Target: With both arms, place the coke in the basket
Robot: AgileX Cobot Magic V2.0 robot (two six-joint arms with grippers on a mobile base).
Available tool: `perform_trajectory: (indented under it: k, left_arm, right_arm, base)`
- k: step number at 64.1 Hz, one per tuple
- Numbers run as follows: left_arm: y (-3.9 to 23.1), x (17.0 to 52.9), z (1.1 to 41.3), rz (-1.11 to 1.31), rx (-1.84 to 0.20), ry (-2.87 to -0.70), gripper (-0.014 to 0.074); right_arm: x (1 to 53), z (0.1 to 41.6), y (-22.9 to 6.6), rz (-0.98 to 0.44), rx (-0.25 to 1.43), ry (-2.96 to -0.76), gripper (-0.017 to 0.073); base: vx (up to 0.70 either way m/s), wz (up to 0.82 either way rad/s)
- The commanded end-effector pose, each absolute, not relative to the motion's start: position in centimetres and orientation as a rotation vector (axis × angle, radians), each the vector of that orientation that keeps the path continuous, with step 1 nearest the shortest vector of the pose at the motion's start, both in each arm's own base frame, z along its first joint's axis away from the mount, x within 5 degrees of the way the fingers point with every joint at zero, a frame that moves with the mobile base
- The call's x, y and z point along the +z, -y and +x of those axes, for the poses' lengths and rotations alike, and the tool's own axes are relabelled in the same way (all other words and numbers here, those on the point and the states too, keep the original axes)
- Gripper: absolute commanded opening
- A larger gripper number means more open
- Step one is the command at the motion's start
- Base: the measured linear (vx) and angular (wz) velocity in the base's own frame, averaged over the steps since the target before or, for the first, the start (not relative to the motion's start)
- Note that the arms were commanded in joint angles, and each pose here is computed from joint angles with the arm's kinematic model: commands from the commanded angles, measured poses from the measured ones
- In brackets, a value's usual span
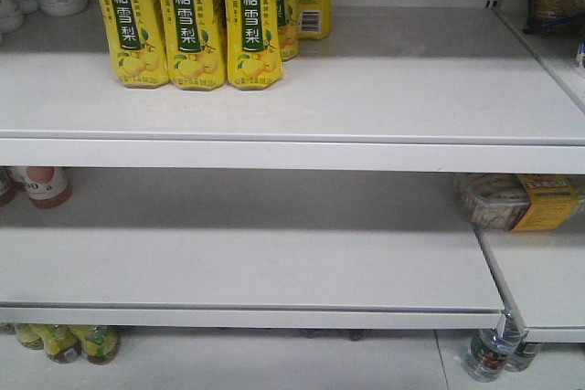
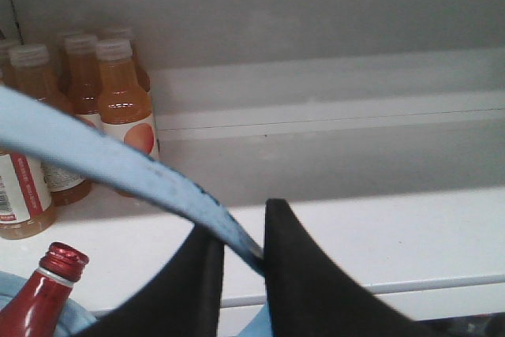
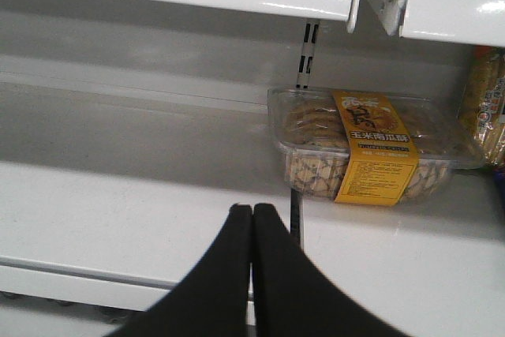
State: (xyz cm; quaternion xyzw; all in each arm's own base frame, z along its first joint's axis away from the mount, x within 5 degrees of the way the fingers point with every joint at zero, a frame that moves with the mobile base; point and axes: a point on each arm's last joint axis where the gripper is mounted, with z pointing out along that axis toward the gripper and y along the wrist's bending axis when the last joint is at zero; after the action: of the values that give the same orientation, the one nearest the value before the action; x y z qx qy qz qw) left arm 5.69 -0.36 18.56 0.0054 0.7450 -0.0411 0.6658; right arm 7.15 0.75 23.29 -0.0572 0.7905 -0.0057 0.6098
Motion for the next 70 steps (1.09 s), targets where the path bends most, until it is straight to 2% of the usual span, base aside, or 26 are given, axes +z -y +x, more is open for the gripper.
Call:
perform_trajectory:
  k: [1, 49, 56, 70]
  left_arm:
    - [0.4, 21.2, 5.4, 0.083, -0.032, -1.473, -0.0006]
    - [0.4, 21.2, 5.4, 0.083, -0.032, -1.473, -0.0006]
    - [0.4, 21.2, 5.4, 0.083, -0.032, -1.473, -0.0006]
    - [0.4, 21.2, 5.4, 0.083, -0.032, -1.473, -0.0006]
  right_arm:
    - [24.7, 7.3, -0.4, -0.100, -0.046, -1.753, -0.0010]
    - [24.7, 7.3, -0.4, -0.100, -0.047, -1.753, -0.0010]
    - [24.8, 7.3, -0.2, -0.122, -0.105, -1.736, -0.0010]
    - [24.8, 6.3, 0.5, -0.031, -0.168, -1.636, -0.0010]
  base:
    - [0.00, 0.00]
    - [0.00, 0.00]
    - [0.00, 0.00]
    - [0.00, 0.00]
